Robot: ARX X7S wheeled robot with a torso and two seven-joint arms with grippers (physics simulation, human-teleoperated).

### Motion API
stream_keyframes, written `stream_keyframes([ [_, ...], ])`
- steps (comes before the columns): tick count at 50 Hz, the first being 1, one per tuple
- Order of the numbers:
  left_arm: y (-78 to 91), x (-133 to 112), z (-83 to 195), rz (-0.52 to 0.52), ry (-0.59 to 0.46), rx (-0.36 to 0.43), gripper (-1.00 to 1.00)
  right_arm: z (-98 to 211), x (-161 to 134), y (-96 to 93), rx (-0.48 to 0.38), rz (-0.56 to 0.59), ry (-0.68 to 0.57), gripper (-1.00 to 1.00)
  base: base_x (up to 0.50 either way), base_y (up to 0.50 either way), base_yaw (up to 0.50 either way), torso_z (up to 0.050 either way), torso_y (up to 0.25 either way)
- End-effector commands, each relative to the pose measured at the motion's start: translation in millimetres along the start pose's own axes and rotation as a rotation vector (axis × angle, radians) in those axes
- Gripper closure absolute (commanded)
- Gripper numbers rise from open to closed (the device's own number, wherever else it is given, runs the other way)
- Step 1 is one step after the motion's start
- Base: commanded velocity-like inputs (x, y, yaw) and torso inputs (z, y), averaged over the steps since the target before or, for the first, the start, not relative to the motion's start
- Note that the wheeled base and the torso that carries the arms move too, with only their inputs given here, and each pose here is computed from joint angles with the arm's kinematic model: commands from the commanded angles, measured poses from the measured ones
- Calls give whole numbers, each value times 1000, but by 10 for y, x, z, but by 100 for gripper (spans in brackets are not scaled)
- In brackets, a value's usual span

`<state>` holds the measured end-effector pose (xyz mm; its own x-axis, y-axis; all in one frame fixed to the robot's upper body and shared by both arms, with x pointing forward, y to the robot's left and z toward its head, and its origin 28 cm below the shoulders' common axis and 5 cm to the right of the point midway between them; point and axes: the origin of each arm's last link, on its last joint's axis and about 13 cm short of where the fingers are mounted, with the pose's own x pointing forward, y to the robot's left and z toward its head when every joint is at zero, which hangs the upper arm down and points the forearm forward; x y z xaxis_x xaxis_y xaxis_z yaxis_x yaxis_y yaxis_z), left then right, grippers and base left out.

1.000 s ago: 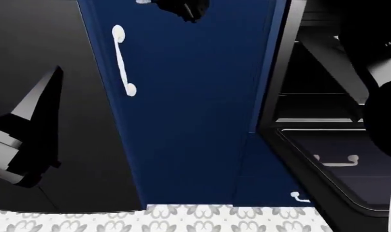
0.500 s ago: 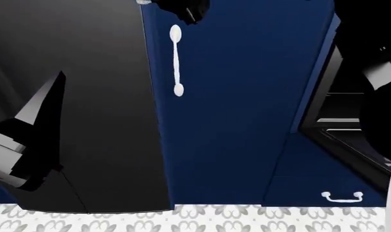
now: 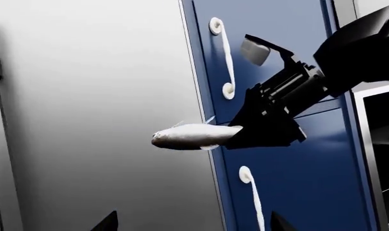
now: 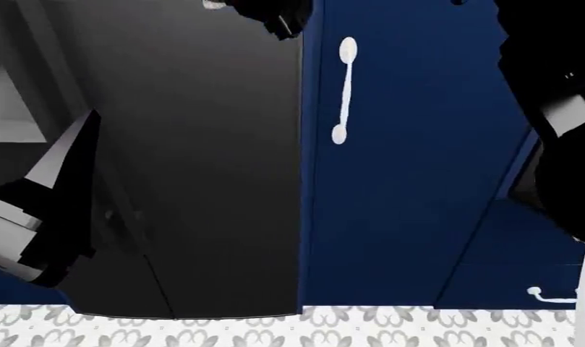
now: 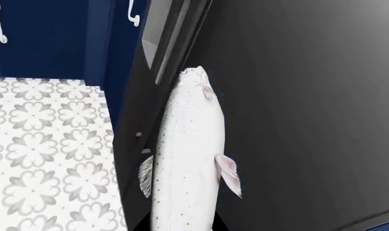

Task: Pick the fish from the top rack in the oven and place it on the plate on the counter.

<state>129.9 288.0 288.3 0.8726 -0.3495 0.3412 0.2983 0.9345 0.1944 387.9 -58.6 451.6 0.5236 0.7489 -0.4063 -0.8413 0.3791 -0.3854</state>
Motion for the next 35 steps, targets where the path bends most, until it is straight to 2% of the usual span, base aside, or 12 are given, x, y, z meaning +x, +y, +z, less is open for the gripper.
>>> stream_keyframes([
  [1, -7, 0, 8, -4, 2, 0, -100, 10, 1, -1, -15, 0, 1, 100, -37, 500, 0, 0, 0],
  [35, -10, -20, -15, -9, 10, -1, -100, 19, 31, 14, -15, -12, -26, 100, -31, 500, 0, 0, 0],
])
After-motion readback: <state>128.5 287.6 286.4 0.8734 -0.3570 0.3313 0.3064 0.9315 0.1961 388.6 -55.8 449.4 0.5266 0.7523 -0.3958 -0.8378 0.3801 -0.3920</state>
